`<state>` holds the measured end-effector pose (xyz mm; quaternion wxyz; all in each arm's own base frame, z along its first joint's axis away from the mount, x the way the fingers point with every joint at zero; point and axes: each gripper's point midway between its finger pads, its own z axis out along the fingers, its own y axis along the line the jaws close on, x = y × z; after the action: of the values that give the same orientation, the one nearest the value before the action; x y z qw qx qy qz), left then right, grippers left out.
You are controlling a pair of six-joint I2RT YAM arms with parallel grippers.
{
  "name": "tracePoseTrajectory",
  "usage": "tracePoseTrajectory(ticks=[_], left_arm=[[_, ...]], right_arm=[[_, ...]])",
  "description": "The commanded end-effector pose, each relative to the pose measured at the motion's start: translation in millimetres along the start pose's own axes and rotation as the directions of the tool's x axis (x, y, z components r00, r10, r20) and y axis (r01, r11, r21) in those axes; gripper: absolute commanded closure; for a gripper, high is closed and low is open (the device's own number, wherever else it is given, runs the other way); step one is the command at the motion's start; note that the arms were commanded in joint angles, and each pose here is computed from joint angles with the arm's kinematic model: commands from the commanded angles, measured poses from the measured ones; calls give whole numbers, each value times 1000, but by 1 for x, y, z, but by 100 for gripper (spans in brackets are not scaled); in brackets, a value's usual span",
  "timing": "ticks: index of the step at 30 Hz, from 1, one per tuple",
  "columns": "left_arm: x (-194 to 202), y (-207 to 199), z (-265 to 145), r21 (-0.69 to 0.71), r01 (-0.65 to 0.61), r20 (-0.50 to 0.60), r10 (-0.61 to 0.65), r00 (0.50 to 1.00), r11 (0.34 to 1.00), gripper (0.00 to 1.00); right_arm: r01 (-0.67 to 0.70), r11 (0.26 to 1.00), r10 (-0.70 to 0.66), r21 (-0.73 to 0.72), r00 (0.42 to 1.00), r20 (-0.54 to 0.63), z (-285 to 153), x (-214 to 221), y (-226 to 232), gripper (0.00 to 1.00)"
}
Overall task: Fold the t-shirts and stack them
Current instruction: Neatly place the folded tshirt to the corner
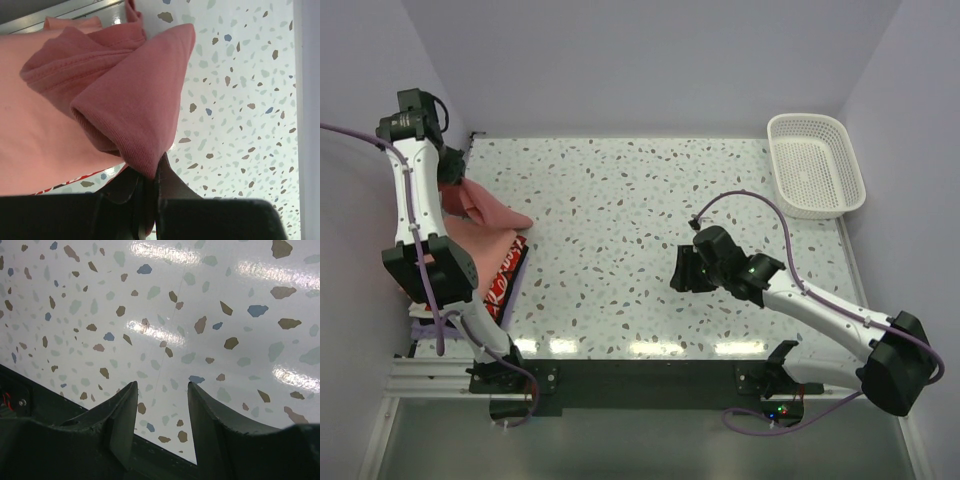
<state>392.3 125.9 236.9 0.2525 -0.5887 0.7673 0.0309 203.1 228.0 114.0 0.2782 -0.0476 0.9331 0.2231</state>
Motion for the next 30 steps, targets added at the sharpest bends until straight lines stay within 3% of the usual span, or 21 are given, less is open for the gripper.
tracePoseTrajectory(ticks=[1,13,23,30], left_arm=[[-16,-8,-38,109,-12,29,9,1000,994,100],[-36,-2,-75,200,-16,74,1,997,980,100],[-38,28,-85,177,-22,97,5,995,984,100],[-25,67,-74,85,-22,84,15,996,996,100]], right_arm=[[-10,999,12,-44,999,42,-6,-17,16,52],[-13,999,15,-30,999,47,-7,-17,13,52],[-19,999,21,-37,999,49,-11,-13,11,52],[-27,998,29,-51,998,47,-15,-6,8,52]])
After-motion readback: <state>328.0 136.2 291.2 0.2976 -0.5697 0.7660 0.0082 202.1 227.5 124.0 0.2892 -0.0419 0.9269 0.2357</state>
